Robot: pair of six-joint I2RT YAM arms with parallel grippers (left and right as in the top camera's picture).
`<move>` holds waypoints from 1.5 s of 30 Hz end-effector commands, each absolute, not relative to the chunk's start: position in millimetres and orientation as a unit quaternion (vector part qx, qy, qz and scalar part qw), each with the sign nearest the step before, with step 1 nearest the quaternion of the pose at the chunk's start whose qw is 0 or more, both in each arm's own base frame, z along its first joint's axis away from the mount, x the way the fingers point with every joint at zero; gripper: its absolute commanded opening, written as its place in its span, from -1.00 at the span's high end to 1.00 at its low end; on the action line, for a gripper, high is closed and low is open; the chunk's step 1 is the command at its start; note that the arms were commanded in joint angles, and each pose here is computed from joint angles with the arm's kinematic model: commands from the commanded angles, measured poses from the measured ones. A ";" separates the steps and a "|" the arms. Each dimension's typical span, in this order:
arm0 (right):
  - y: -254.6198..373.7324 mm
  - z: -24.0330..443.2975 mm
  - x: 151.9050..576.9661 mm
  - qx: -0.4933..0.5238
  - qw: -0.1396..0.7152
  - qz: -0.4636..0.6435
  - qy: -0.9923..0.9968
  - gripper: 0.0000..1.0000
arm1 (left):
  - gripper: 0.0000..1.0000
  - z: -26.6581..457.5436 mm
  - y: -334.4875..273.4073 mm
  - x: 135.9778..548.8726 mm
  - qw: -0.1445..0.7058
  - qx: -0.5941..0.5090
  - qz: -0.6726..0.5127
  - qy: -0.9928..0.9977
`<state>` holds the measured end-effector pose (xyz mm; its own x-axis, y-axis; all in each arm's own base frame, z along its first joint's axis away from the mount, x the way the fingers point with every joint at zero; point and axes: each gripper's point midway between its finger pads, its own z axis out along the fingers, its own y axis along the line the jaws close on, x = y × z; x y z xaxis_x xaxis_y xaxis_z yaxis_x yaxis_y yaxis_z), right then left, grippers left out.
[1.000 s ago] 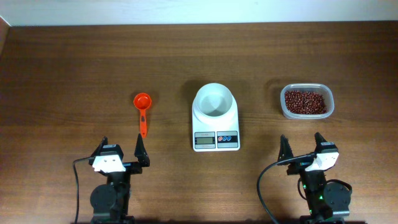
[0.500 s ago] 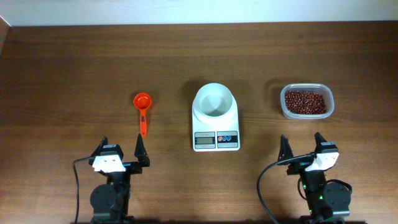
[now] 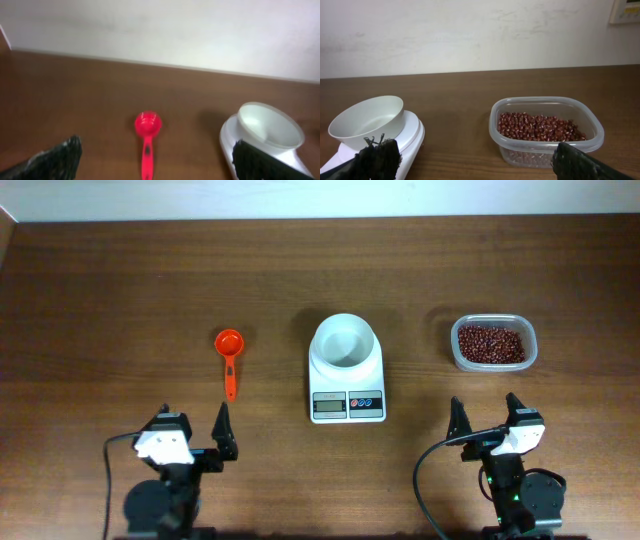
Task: Scoop item into bowl and weigh 50g on scale
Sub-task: 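Reach the left gripper down to the red scoop handle and grasp it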
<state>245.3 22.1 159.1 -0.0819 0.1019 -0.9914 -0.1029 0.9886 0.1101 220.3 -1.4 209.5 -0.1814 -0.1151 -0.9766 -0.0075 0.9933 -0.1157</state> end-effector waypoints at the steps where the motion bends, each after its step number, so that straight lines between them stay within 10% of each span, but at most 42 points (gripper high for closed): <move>1: 22.8 157.7 245.0 0.000 0.677 0.077 0.731 -0.98 | -0.98 268.0 -14.5 209.5 0.620 -0.014 -0.067 0.782; 17: 22.8 157.7 245.0 0.000 0.677 0.077 0.731 -0.97 | -0.92 249.9 -20.7 269.5 0.342 -0.030 -0.082 0.936; 19: 22.8 157.7 245.0 0.000 0.677 0.077 0.731 -0.97 | 0.89 237.4 -20.7 273.0 0.318 -0.033 -0.082 0.944; 20: 22.8 157.7 245.0 0.000 0.677 0.077 0.731 -0.98 | 1.00 230.8 -20.6 275.0 0.305 -0.034 -0.082 0.948; 28: 22.8 157.7 245.0 0.000 0.677 0.077 0.731 -0.98 | 0.87 146.2 -16.1 299.2 0.154 -0.056 -0.066 0.984; 34: 22.8 157.7 245.0 0.000 0.677 0.077 0.731 -0.97 | -0.14 72.1 -15.0 321.0 0.067 -0.062 -0.059 0.994; 45: 22.8 157.7 245.0 0.000 0.677 0.077 0.731 -0.97 | -0.81 26.5 -14.2 359.7 0.091 -0.036 0.001 0.995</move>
